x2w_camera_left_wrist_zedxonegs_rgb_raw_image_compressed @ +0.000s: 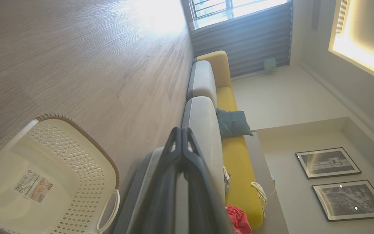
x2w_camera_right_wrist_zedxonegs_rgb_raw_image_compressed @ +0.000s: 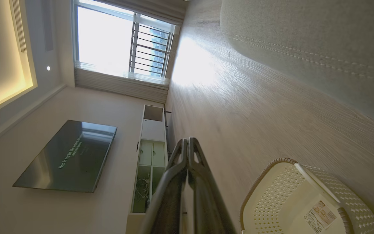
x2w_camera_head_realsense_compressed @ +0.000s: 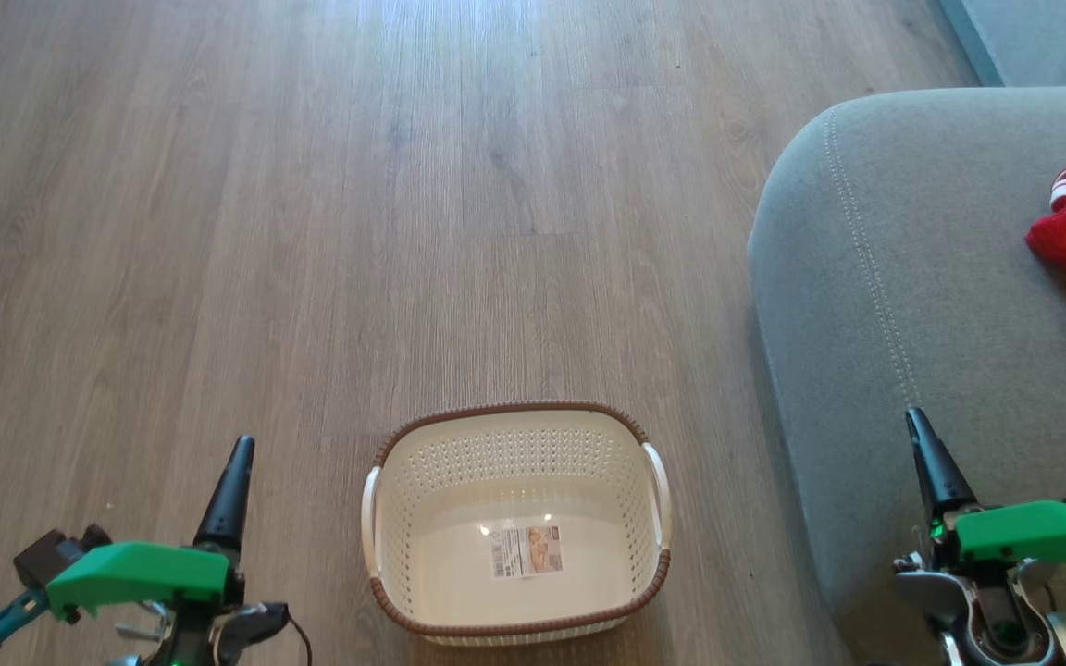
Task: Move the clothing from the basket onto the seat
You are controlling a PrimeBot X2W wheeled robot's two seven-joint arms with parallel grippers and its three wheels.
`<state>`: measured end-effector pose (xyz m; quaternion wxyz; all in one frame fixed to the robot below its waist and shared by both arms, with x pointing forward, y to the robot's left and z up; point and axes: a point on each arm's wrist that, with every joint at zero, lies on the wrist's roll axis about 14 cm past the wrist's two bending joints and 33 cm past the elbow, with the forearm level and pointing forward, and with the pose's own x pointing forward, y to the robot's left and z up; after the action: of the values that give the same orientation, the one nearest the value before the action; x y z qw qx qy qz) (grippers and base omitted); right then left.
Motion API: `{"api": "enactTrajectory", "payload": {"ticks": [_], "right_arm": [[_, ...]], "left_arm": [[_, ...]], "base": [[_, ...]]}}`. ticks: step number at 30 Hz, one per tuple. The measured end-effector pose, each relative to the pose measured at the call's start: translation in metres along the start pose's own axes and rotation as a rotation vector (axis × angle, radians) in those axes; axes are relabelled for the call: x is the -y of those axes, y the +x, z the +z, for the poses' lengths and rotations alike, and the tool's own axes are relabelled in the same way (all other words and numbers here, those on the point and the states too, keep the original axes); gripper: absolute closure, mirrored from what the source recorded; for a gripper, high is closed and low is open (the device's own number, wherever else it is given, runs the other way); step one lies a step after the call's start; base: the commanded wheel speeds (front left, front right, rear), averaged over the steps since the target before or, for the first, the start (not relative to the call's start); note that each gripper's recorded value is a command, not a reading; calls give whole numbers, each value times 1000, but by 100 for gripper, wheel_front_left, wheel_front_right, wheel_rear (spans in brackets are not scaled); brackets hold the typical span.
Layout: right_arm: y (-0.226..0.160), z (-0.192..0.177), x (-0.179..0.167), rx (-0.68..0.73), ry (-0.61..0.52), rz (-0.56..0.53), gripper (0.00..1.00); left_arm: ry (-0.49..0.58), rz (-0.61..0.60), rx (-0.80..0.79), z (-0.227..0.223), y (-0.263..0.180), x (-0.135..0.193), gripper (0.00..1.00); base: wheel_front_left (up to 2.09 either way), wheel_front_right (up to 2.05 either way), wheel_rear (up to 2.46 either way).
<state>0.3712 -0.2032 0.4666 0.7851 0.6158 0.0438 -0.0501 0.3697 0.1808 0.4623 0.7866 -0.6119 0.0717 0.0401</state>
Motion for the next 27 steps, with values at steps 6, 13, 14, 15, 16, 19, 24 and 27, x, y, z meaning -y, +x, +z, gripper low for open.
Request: {"api": "enactTrajectory", "payload": {"ticks": [6,13,14,15,16,19,24,27], "right_arm": [[0,2,-2,0,61,7,100],[0,5,-3,7,133,15,100],[0,5,-4,6,143,17,100],[0,5,-4,7,152,18,100],[0,6,-4,10,163,19,100],[0,7,-5,12,196,24,100],[-1,7,-6,8,239,32,100],[-1,7,-6,9,239,32,100]], "left_arm": [[-66,-12,-5,1,0,2,100],[-142,-26,6,6,0,3,100],[-153,-28,5,6,0,4,100],[-164,-30,3,6,0,4,100],[-176,-31,4,7,0,4,100],[-206,-44,2,7,0,6,100],[-250,-56,4,9,1,9,100],[-249,-67,5,10,3,13,100]], "base": [[0,0,0],[0,0,0],[0,0,0],[0,0,0],[0,0,0],[0,0,0],[0,0,0],[0,0,0]]}}
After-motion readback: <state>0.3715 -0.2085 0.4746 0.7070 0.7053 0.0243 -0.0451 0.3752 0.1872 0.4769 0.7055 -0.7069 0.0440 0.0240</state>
